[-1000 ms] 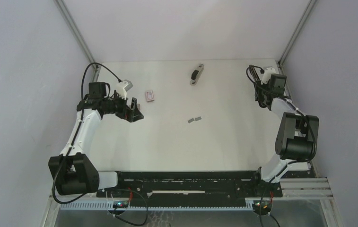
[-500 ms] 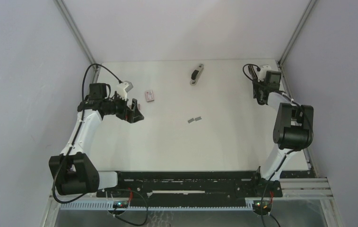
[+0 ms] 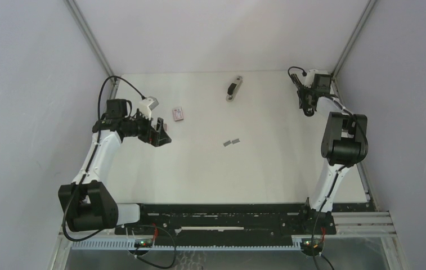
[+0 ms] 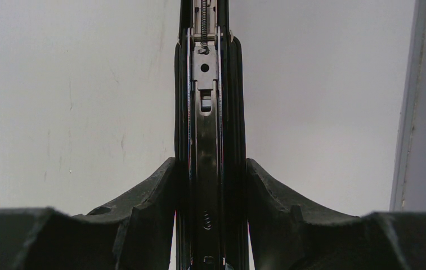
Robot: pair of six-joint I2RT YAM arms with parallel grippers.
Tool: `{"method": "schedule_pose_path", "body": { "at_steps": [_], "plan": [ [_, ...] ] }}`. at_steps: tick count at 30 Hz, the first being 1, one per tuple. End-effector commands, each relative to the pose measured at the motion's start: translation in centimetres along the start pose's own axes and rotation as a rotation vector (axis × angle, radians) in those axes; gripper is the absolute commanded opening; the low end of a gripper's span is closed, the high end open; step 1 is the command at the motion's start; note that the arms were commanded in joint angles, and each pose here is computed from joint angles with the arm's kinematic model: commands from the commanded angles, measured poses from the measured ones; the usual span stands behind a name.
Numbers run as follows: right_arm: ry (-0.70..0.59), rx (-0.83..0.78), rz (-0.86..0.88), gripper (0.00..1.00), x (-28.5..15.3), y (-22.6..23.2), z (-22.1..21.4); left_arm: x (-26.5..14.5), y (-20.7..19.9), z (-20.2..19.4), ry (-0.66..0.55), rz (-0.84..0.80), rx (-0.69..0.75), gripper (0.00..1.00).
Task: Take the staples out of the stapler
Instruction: Place the stapler at the center of the board.
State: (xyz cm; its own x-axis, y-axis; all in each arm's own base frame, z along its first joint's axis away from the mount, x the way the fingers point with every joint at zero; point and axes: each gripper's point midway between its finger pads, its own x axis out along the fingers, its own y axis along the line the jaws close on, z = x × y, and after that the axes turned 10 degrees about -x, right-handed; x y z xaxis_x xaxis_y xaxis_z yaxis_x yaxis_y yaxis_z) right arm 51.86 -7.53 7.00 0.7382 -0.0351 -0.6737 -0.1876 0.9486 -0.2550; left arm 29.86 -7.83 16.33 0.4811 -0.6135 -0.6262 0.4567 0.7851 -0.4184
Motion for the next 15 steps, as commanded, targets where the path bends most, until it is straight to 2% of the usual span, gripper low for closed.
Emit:
{"method": "schedule_pose_path", "body": {
  "at_steps": [1, 15],
  "plan": [
    [-0.042, 0.001, 0.006, 0.25, -0.5, -1.0, 3.0, 0.2, 0.0, -0.1, -0.015, -0.019, 0.021, 1.00],
    [0.026, 0.036, 0.023, 0.28, -0.5, -0.9, 1.7, 0.0, -0.3, 0.0, -0.023, -0.029, 0.031, 1.00]
  ]
}}
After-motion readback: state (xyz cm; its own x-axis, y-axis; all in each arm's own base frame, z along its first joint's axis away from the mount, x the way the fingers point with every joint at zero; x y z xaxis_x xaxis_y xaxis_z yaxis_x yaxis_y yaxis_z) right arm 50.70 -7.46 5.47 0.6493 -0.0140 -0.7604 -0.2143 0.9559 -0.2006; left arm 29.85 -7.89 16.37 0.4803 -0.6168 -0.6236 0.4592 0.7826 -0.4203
